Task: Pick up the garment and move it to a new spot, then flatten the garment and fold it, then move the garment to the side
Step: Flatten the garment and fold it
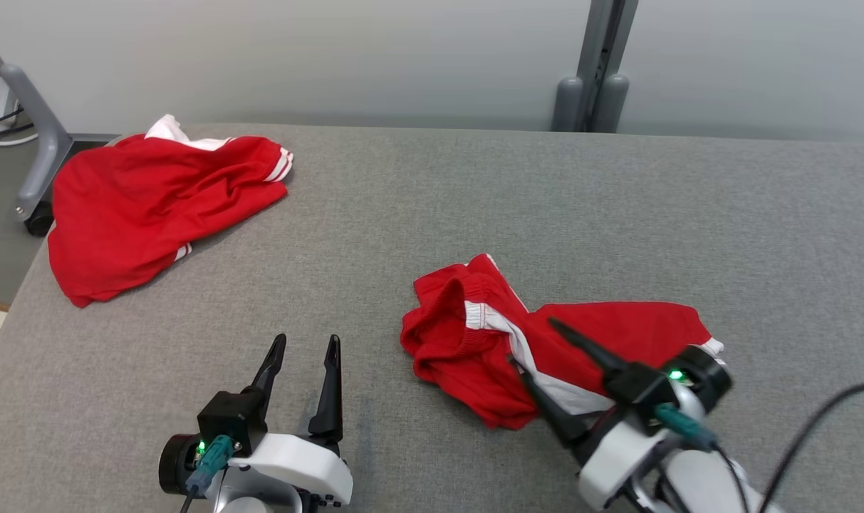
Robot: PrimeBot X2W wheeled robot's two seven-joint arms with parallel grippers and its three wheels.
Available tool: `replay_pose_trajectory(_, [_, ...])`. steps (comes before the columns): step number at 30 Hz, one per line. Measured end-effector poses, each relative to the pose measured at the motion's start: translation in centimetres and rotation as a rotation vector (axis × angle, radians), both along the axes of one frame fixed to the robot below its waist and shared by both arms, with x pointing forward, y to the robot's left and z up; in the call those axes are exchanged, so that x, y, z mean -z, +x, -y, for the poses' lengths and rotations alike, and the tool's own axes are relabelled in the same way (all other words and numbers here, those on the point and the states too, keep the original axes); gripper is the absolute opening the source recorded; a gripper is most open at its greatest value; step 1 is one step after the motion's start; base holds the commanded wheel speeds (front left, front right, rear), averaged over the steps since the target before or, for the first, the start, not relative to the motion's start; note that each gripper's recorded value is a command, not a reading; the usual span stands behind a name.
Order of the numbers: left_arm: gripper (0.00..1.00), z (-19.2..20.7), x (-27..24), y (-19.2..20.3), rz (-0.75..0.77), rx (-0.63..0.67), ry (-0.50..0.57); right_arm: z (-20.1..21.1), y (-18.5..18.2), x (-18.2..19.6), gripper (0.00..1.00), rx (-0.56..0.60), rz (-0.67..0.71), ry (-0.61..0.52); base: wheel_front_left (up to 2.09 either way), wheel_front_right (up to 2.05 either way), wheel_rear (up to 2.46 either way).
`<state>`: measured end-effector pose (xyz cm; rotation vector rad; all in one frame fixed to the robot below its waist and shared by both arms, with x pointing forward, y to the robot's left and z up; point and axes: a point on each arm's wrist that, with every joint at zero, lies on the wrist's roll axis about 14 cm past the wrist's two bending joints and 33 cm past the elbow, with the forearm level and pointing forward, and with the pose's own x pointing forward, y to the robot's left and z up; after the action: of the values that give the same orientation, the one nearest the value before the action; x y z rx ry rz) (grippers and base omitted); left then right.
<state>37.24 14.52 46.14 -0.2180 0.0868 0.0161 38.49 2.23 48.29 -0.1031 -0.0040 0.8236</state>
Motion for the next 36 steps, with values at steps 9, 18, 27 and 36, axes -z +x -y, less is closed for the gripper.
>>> replay_pose_trajectory(9, [1.00,1.1,-0.9,-0.1,0.029,0.038,-0.001,8.9,1.6,-2.4,1.00,0.344,0.065,0.081,0.00,0.00,0.00])
replay_pose_trajectory(18, [1.00,1.3,-1.7,-0.3,0.060,0.051,0.008,14.3,0.9,-3.5,1.00,0.553,0.092,0.141,0.00,0.00,0.00])
replay_pose_trajectory(27, [1.00,1.2,-2.2,-1.3,0.077,0.048,0.004,17.0,0.1,-4.4,1.00,0.648,0.117,0.172,0.00,0.00,0.00])
replay_pose_trajectory(36, [1.00,1.6,-2.6,-1.6,0.090,0.060,-0.001,17.5,-0.2,-3.8,1.00,0.669,0.082,0.202,0.00,0.00,0.00])
